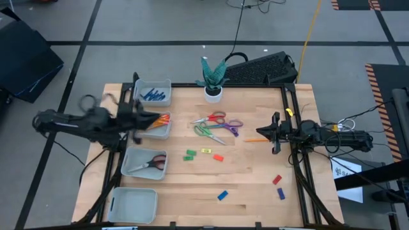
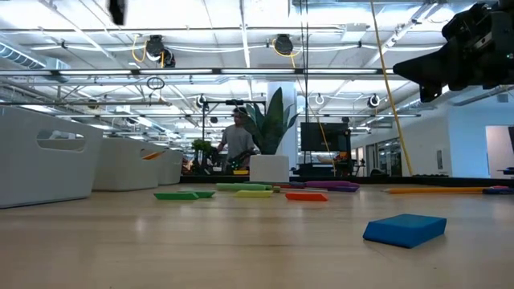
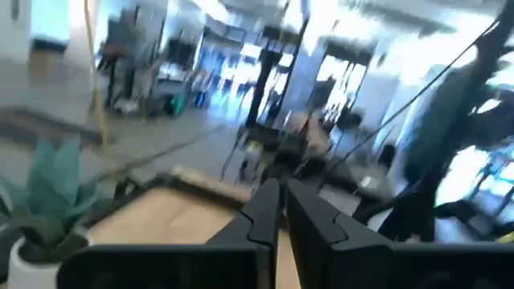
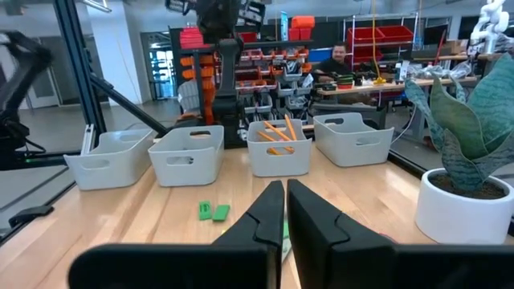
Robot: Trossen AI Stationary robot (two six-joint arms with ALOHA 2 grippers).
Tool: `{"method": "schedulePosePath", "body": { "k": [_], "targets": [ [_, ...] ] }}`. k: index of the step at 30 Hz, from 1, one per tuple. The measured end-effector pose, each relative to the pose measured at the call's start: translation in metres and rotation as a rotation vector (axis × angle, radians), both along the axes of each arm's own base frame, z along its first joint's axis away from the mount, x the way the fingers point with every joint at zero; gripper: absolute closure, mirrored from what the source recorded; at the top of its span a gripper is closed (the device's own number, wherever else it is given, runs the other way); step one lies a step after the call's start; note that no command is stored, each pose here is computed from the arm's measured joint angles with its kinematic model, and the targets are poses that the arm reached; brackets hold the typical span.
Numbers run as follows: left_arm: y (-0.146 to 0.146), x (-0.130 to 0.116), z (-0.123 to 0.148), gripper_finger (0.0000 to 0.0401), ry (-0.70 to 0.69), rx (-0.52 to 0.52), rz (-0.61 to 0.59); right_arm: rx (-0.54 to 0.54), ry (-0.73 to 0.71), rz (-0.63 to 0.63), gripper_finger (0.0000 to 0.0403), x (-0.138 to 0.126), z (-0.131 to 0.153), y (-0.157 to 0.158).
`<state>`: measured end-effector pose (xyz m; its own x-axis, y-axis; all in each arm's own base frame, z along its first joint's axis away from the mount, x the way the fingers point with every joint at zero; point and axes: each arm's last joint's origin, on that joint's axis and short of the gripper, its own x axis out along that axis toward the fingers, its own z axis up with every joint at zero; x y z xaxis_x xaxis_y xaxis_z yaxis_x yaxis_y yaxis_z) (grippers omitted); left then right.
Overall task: Sort crayons/erasers/pens/pencils in bins
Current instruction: Put the orange scissors into the middle bottom gray bin
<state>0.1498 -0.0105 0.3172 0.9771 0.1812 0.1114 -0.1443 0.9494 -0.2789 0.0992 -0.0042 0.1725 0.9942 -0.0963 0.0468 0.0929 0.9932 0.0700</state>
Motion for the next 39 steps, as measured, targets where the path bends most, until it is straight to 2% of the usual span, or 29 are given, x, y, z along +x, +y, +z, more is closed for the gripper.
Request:
{"method": "schedulePosePath", "body": {
  "k": [4, 9, 12, 16, 19, 22, 25, 30, 33, 39],
  "targets": [
    [0.005, 0.058, -0.014, 0.0373, 0.177, -0.033, 0.055, 0.0, 0.0, 0.0, 0.039, 0.0, 0.0, 0.0],
    [0.034, 0.111, -0.026, 0.0373, 0.389, -0.072, 0.105, 0.0, 0.0, 0.0, 0.039, 0.0, 0.0, 0.0],
    [0.059, 0.136, -0.049, 0.0373, 0.591, -0.136, 0.138, 0.0, 0.0, 0.0, 0.039, 0.0, 0.0, 0.0],
    [0.087, 0.163, -0.076, 0.0373, 0.775, -0.187, 0.148, 0.0, 0.0, 0.0, 0.039, 0.0, 0.0, 0.0],
    [0.102, 0.181, -0.099, 0.0373, 0.877, -0.211, 0.161, 0.0, 0.0, -0.001, 0.039, 0.0, 0.0, 0.0],
    [0.114, 0.2, -0.108, 0.0369, 0.935, -0.226, 0.144, 0.0, 0.0, 0.0, 0.039, 0.0, 0.0, 0.0],
    [0.124, 0.22, -0.121, 0.0342, 1.023, -0.213, 0.073, 0.0, 0.0, 0.0, 0.039, 0.0, 0.0, 0.0],
    [0.139, 0.251, -0.137, 0.0256, 1.161, -0.202, 0.038, 0.0, 0.0, 0.0, 0.039, 0.0, 0.0, 0.0],
    [0.146, 0.263, -0.151, 0.0213, 1.243, -0.158, 0.007, 0.0, 0.0, 0.0, 0.039, 0.0, 0.0, 0.0],
    [0.149, 0.277, -0.167, 0.0174, 1.286, -0.107, -0.029, 0.0, 0.0, -0.001, 0.039, 0.0, 0.0, 0.0]
  ]
}}
